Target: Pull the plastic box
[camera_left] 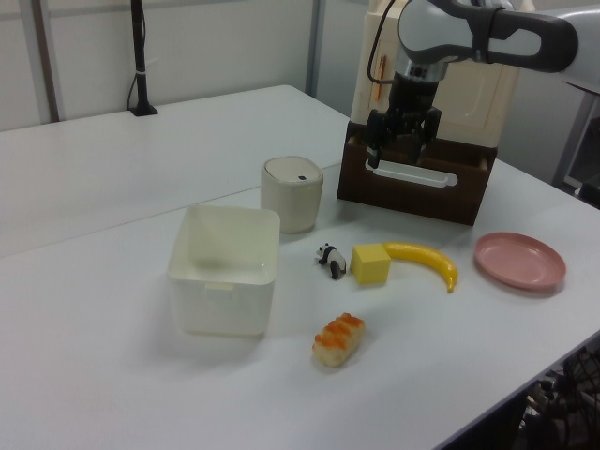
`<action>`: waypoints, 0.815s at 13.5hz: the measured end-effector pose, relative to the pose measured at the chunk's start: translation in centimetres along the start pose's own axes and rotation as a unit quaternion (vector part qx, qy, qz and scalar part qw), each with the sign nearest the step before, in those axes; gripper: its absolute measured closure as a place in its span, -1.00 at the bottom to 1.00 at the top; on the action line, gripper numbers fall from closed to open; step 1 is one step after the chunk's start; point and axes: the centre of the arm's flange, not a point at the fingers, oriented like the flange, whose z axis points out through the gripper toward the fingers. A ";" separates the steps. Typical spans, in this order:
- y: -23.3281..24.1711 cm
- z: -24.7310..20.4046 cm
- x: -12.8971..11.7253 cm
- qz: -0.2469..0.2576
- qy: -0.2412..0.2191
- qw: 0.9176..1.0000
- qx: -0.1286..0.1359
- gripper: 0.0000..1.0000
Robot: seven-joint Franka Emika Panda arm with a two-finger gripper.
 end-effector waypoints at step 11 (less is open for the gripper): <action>-0.1 -1.9 0.2 -0.001 0.014 1.000 0.001 -1.00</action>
